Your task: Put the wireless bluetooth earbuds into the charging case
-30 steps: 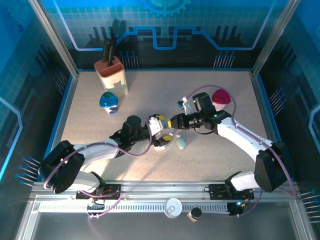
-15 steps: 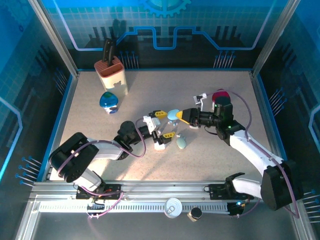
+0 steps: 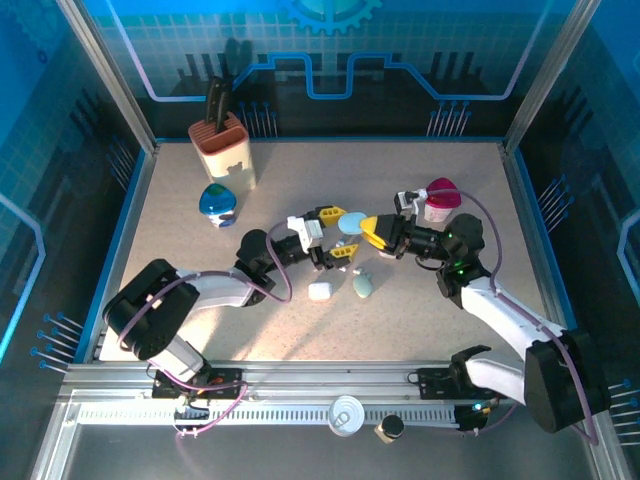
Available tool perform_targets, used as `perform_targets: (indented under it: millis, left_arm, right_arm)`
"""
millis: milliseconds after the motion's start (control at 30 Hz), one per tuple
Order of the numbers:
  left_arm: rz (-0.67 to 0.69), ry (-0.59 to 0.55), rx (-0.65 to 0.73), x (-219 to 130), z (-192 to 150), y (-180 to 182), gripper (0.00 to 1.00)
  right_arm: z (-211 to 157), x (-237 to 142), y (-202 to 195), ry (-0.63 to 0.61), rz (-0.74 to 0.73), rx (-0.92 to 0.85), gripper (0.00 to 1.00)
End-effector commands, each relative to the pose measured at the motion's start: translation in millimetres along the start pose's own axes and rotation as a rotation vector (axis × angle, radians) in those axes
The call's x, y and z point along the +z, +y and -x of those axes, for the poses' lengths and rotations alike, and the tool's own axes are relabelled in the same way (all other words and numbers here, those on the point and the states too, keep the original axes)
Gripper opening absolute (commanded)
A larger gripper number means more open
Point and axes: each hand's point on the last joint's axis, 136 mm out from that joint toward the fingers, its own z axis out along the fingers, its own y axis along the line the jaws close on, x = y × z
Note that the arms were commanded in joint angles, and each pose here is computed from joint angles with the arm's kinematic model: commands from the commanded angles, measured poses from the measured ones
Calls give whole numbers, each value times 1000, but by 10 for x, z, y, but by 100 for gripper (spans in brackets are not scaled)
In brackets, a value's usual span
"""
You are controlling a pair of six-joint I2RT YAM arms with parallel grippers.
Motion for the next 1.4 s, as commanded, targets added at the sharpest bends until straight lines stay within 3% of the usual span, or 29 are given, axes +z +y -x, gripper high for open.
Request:
perform_targets:
  millis: [0, 733, 1367]
  left_arm:
    - [-60, -55, 3, 73, 187, -46, 67]
    - [-84, -85, 11, 145, 312, -52, 58]
    - [-106, -69, 1, 154, 232, -85, 37]
  right_arm:
    - [12, -37, 214, -3, 101, -9, 17]
    - [-62, -52, 185, 27, 82, -16, 16]
    - [-43, -44, 188, 23, 87, -18, 18]
